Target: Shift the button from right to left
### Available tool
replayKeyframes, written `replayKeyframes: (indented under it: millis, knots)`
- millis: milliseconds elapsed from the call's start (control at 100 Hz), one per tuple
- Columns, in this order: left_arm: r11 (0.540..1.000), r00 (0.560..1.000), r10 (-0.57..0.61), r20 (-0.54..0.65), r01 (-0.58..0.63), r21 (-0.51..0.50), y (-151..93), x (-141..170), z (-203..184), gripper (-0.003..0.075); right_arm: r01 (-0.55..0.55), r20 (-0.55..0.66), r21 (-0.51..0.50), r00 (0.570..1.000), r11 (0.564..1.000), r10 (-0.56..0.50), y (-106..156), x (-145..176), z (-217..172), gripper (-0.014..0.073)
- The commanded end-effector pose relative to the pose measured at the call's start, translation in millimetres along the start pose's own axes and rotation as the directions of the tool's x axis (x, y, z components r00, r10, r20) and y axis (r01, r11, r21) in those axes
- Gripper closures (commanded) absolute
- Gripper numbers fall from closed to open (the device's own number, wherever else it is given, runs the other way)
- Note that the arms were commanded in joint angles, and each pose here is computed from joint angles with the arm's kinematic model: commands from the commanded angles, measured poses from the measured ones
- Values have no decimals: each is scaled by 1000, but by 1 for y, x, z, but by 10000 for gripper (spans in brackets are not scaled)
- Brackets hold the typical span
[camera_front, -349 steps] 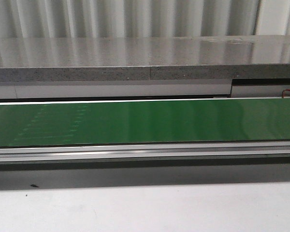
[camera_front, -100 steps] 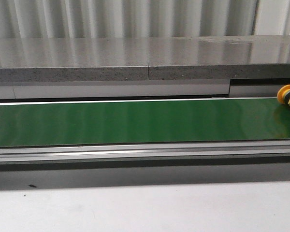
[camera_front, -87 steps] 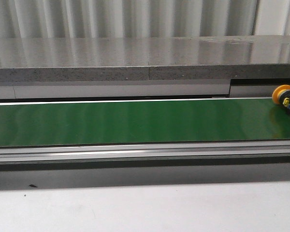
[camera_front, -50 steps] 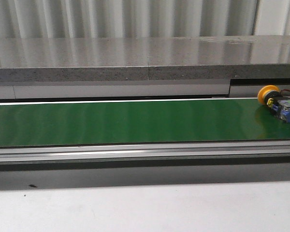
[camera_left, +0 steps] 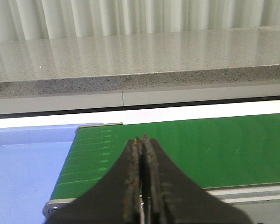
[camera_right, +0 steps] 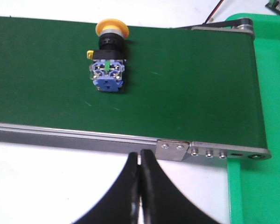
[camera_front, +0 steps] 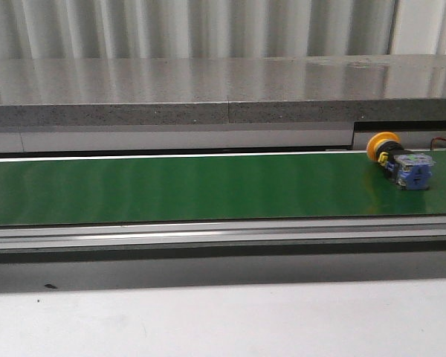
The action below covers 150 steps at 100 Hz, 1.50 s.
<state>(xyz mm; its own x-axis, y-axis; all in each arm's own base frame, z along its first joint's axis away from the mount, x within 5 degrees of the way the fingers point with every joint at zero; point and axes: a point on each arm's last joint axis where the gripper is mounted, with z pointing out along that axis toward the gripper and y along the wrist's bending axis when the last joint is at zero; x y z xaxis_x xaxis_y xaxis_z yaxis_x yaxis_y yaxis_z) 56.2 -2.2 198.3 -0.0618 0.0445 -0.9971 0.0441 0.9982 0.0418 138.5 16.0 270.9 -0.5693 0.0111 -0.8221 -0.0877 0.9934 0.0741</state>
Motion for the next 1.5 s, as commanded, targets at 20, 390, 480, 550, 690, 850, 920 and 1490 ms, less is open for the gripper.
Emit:
replayKeyframes:
  millis: [20,390,480,550,690,850,920,1490]
  knots:
    - [1000,997,-8,73,8,-2,0,4,0,741,17,172,3,985,1000,-18,0,-1,-18,663]
    - [1000,988,-8,155,8,-2,0,-3,-1,741,25,350,-3,937,1000,-23,0,22,-52,663]
    - [1000,984,-8,176,8,-2,0,-5,-2,741,26,351,-3,936,1000,-23,0,22,-52,663]
    - [1000,976,-7,218,8,-3,0,-10,-2,741,26,350,-3,937,1000,-23,0,22,-52,663]
    - [1000,974,-9,229,10,-4,1,-23,-6,741,26,350,-3,937,1000,-23,0,22,-52,663]
    - [1000,986,-10,167,11,-6,2,-48,-13,741,26,350,-3,937,1000,-23,0,22,-52,663]
    - [1000,991,-8,136,9,-7,3,-60,-14,741,26,350,-3,937,1000,-23,0,22,-52,663]
    - [1000,918,-8,-395,9,0,6,-114,40,472,26,350,-3,937,1000,-23,0,22,-52,663]
